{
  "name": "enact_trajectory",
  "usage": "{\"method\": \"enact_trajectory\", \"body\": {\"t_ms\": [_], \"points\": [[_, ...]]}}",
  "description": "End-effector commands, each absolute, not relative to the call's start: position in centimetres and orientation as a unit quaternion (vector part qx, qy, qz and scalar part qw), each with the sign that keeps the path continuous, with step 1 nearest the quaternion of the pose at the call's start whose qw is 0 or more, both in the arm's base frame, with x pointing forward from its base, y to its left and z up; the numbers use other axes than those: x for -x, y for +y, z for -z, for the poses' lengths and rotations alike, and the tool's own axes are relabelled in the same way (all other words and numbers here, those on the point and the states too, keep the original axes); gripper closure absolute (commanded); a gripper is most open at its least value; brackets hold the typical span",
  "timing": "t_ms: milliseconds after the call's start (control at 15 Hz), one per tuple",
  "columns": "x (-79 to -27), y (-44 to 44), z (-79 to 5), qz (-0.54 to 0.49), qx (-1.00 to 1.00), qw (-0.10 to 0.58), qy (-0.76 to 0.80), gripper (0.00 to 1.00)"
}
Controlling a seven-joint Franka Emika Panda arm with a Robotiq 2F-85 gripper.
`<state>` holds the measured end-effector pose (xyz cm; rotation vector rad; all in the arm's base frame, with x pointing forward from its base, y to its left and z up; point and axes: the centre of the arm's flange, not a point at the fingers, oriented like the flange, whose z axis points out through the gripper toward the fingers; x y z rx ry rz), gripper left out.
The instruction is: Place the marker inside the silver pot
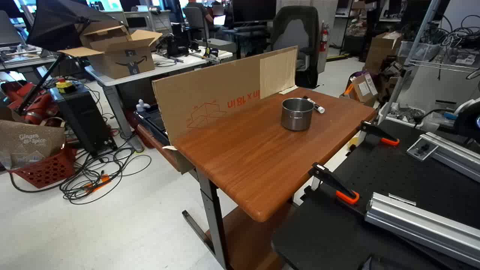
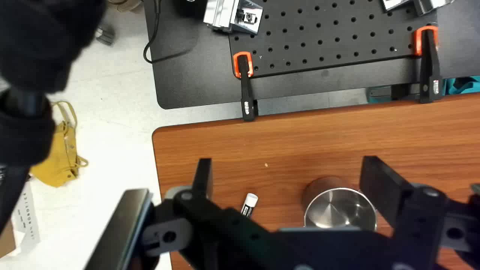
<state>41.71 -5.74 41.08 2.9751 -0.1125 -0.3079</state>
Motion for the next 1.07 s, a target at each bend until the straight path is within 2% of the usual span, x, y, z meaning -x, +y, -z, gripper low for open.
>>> {"method": "enact_trajectory", "body": {"t_ms": [0,200,533,1000], "points": [[-41.7,-5.7,-41.1,0.102,-0.991,0.074,-0.038,0.0],[-41.7,-5.7,-40.9,0.093,-0.991,0.083,-0.051,0.0],[-42.0,-6.7,-39.1,0.02,-0.989,0.103,-0.1,0.0],[-41.9,-12.5,-33.9,-0.032,-0.983,0.101,-0.151,0.0]]}}
